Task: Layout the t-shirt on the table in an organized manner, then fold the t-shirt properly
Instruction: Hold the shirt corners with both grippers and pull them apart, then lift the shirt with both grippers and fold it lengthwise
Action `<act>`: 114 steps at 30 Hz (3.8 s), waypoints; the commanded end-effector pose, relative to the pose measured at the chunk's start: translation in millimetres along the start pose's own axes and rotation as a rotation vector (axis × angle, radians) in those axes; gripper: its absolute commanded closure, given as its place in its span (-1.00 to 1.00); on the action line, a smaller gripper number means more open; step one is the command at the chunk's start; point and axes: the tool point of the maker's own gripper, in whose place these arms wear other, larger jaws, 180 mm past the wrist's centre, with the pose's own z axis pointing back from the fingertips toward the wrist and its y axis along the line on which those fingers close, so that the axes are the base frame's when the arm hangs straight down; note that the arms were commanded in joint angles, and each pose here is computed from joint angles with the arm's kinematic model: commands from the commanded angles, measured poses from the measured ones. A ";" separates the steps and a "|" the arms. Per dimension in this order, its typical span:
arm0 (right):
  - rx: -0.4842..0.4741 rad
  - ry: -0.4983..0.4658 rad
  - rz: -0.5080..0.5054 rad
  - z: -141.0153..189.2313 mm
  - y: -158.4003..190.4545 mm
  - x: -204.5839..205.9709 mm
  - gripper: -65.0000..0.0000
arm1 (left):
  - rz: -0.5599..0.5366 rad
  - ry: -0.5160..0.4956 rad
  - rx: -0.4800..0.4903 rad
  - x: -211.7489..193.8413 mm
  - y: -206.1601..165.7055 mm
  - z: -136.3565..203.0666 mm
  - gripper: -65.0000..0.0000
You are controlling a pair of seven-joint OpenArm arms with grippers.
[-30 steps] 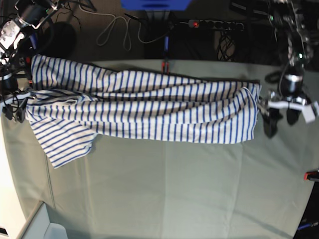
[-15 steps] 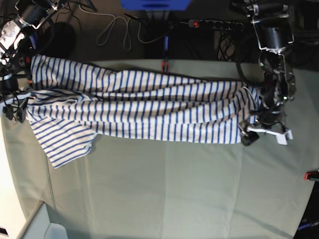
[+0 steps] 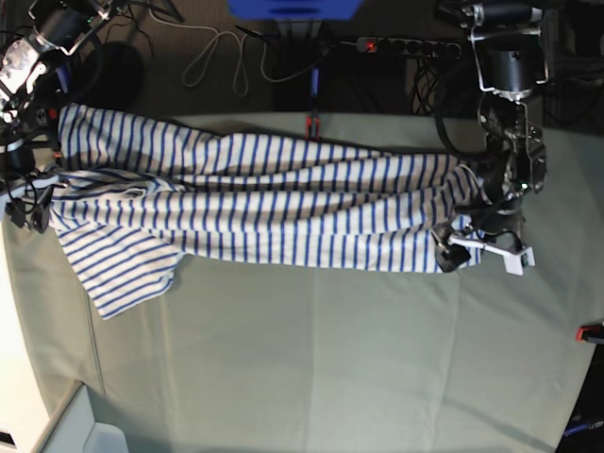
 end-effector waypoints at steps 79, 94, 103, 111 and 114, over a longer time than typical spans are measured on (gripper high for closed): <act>0.074 0.175 -0.001 -106.9 17.8 -34.6 -0.06 | 0.023 -0.074 -0.032 50.6 -17.2 -22.8 1.00; 0.163 0.193 0.089 -115.0 49.1 -33.1 1.00 | 0.021 -0.077 -0.031 52.4 -16.5 -22.6 1.00; 0.161 0.020 0.147 -127.2 49.0 41.9 1.00 | -0.013 -0.175 -0.078 93.6 -39.0 -14.6 1.00; 0.169 -0.130 0.203 -126.3 59.0 105.5 1.00 | -0.036 -0.259 -0.117 136.8 -59.7 -9.4 1.00; 0.140 -0.183 0.170 -129.5 51.2 131.4 1.00 | -0.039 -0.286 -0.134 151.8 -69.1 -9.1 1.00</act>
